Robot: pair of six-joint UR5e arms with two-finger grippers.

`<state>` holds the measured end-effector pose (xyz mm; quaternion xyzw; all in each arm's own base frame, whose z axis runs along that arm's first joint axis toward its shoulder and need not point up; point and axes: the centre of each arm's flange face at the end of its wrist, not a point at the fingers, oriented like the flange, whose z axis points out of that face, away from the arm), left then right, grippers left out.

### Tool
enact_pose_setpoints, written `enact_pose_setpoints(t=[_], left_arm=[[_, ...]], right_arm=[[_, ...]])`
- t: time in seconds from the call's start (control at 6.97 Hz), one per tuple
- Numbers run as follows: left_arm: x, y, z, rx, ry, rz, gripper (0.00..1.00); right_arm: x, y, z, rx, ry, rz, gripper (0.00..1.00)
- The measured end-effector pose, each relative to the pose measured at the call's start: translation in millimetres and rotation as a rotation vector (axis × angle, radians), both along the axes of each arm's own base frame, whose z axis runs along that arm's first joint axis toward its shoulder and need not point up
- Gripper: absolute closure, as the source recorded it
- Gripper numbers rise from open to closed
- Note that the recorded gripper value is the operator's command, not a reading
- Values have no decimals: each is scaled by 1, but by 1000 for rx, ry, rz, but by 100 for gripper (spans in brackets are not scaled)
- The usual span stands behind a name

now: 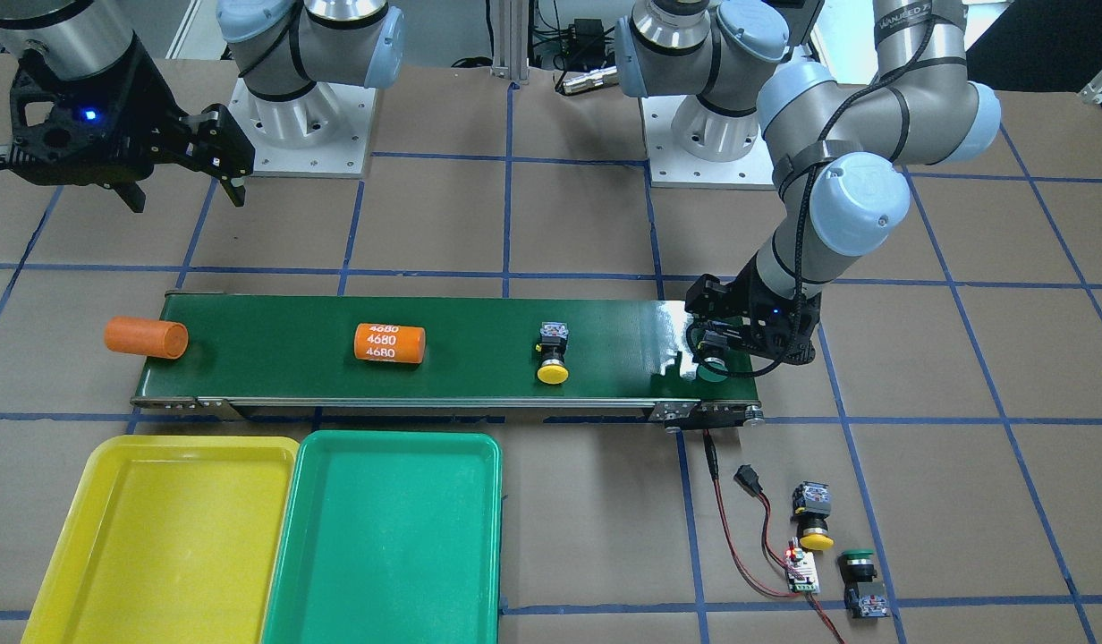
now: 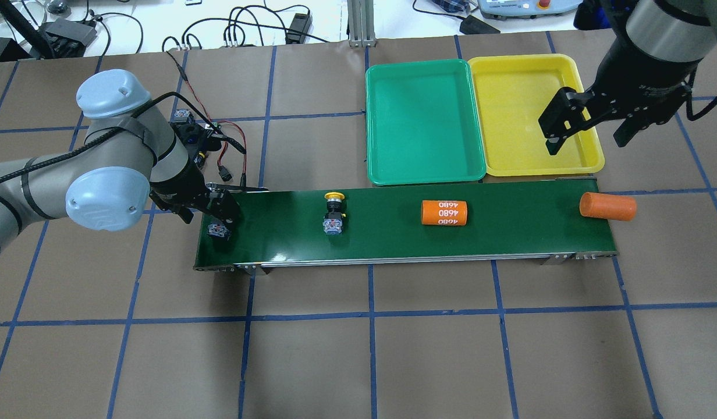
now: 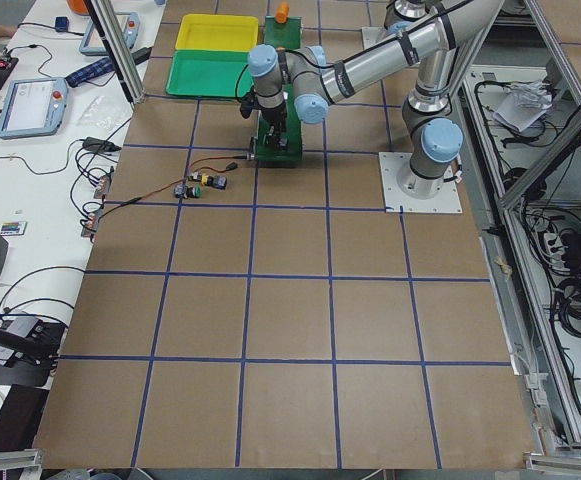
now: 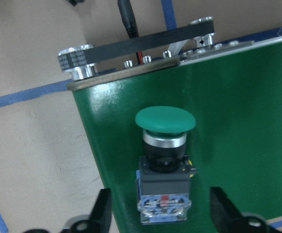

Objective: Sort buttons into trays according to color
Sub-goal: 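Place the green button on the belt with left gripper while right shifts, then grasp another green button with left gripper while right lowers toward cylinder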

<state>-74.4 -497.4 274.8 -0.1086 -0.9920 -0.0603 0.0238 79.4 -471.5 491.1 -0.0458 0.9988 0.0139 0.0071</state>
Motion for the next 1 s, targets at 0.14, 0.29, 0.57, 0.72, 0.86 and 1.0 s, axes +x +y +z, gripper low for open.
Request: enact_pose_setpoints(t=[0.14,0.29,0.57,0.72,0.86,1.0], left_arm=[[6,-9,19,-43,-11,6,0],[21,-30,44,-102,-22,22,0],[76,-86,64,-163,-35,98,0],[101,-119,61,-181,-41,124,0],[119,-157,56,-202,-47,137,0],[134,-197,48,-225,-53,140,0]], right_arm=[[1,-3,-5,4,-13,-24,0],[2,-10,-15,27,-25,-77,0],[2,-20,-35,69,-22,-130,0],[2,-21,-38,70,-21,-86,0],[2,-21,-37,62,-25,6,0],[2,-21,-35,49,-29,117,0]])
